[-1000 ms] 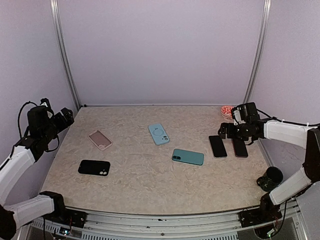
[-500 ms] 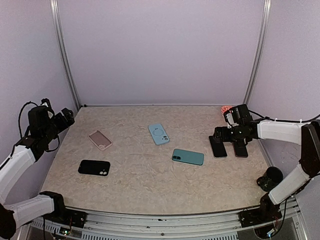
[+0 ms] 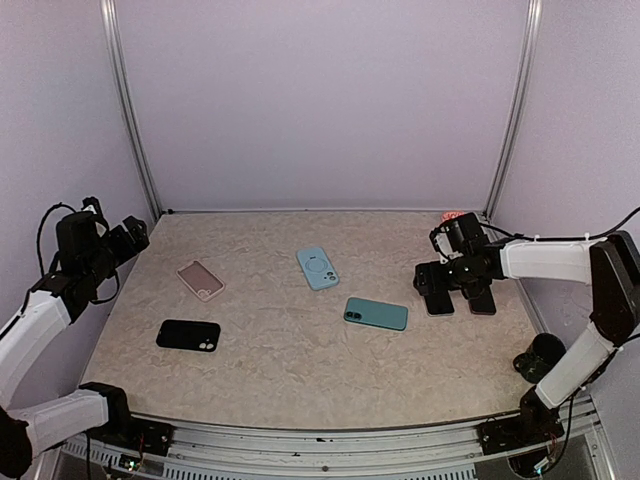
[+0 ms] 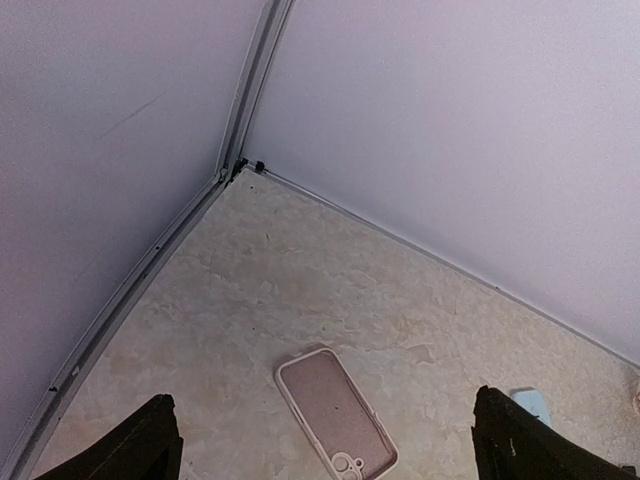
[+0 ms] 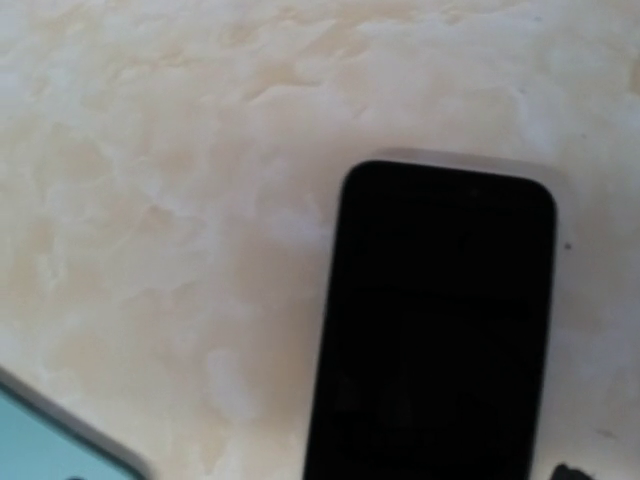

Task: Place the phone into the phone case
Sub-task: Pick up the phone case from the center of the board.

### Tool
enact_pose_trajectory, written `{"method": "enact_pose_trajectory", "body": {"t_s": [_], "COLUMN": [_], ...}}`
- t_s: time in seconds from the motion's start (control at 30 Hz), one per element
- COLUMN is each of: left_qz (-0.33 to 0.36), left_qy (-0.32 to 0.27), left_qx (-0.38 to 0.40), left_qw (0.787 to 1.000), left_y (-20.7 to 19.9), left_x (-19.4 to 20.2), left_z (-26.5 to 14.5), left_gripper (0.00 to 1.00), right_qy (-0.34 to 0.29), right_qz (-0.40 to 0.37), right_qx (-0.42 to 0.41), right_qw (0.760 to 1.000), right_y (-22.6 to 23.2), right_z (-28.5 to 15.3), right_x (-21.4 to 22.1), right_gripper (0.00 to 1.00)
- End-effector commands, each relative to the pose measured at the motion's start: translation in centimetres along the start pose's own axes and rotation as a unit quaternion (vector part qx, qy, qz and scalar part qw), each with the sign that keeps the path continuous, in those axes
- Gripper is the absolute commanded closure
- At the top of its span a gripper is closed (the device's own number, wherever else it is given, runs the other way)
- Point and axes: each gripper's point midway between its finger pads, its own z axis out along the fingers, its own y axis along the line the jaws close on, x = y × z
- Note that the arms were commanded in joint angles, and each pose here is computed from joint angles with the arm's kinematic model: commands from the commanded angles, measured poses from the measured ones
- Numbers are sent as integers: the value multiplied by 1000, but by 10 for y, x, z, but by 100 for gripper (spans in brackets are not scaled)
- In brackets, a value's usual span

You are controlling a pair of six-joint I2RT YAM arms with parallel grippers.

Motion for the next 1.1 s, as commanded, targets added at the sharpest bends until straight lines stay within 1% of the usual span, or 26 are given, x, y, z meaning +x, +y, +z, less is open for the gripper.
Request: {"method": "enact_pose_trajectory", "body": {"t_s": [0.0,0.13,0.37,0.63,0.9,1.07], "left_qz": [-3,-2,-2,-2,-2,-2], "left_qy": [-3,-2,-1,-1,-2,-1], "left_qx": [3,4,5,6,5,4], "left_qw": [1000,1000,1000,1000,1000,1000], "left_y": [-3,-3,-3,-4,-4,-4], "left_x": [-3,-3,-2,-2,-2,-2], "left_z": [0,0,0,0,0,0], "left_gripper": [1,1,1,1,1,1], "right_qy": [-1,-4,-15,-27,-21,-21], "right_qz": [-24,-44,-82,-110,-150,-164], "right_qx": [-4,-18,-53,-60,-64,-94], "right_qw": [1000,999,995,992,986,982], "right_y": [13,23,58,97,152,192], "right_z": [1,0,-2,4,27,37], "right_x": [-5,-7,-16,-40,-49,-58], "right_gripper": [1,1,1,1,1,1]}}
